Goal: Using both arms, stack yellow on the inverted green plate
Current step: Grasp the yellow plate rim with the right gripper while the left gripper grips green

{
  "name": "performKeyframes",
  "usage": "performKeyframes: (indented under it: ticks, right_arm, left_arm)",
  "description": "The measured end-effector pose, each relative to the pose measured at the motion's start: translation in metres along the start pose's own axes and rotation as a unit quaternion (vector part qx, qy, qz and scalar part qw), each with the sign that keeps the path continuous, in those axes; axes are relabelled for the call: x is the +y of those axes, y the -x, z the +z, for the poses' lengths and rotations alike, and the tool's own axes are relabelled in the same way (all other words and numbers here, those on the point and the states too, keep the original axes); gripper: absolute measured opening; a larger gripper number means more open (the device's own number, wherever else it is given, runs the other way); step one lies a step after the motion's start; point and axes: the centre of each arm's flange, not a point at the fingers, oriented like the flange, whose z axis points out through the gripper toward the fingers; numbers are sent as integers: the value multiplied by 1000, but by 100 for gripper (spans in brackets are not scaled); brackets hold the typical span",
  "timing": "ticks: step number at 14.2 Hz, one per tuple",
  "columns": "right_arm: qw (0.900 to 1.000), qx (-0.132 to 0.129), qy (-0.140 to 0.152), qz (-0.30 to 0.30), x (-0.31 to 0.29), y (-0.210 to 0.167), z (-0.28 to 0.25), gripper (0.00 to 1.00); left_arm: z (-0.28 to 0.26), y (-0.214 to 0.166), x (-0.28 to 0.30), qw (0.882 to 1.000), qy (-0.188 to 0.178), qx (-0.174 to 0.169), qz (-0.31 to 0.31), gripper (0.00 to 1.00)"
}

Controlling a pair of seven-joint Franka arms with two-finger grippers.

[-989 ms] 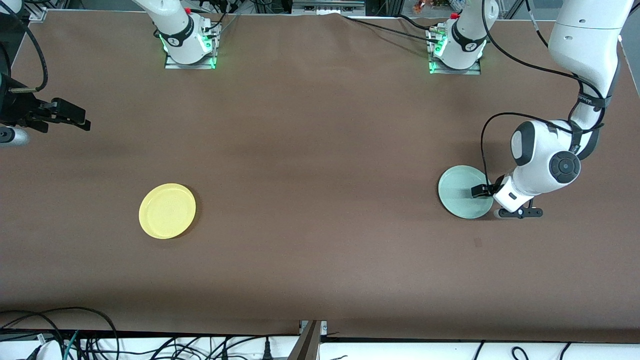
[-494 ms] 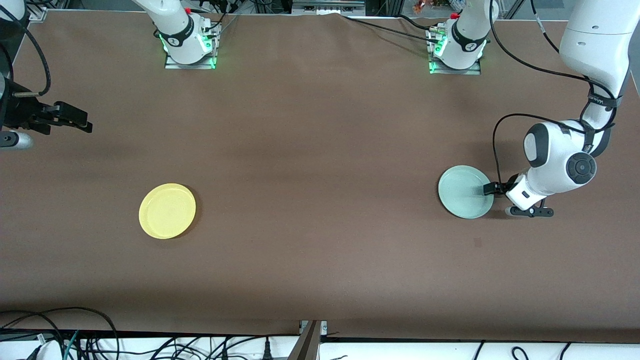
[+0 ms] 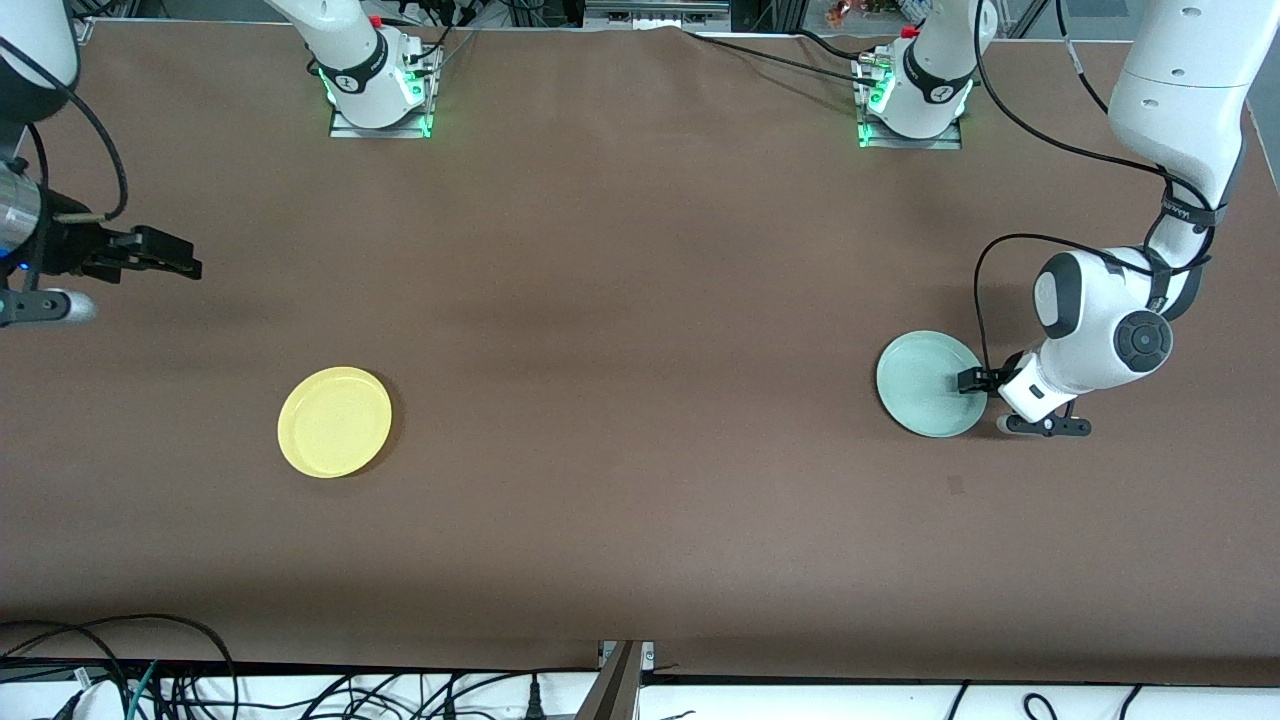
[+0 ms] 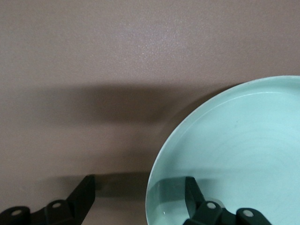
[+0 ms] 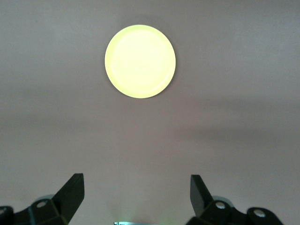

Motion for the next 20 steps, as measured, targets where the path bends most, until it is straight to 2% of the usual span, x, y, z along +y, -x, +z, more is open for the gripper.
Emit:
performKeyframes:
  ticks: [3,5,7,8,10,11,12,15,16,20]
  right_arm:
    - [1000,-7,4,0,0,-24,32,100]
    - [1000,-1,8,0,0,-43,54,100]
    - [1000,4,11,2,2,-60,78,100]
    - [1000,4,13,4,4,-68,91,100]
    - [1000,1,16,5,6,-83,118,100]
    - [1000,0,17,5,7,-89,130,100]
    - [1000,-2,18,6,8,-94,141,100]
    - [1000,-7,22,11,15,-107,176,100]
    - [1000,-8,23,14,19,-111,188,100]
    - [999,-7,26,32,46,-129,246,100]
  left_arm:
    - [-3,-2,3,1000,1,3,2,95]
    - [-9,-2,6,1000,2,2,5,95]
    - [-14,-1,7,1000,2,-1,6,91]
    - [-16,-1,7,1000,2,-2,8,81]
    - [-18,0,7,1000,2,-4,13,77]
    - [-18,0,7,1000,2,-4,15,66]
    - [-18,0,7,1000,2,-5,16,62]
    - [-18,0,5,1000,2,-5,15,60]
    - [-18,0,4,1000,2,-5,14,55]
    - [-18,1,2,1000,2,-5,13,48]
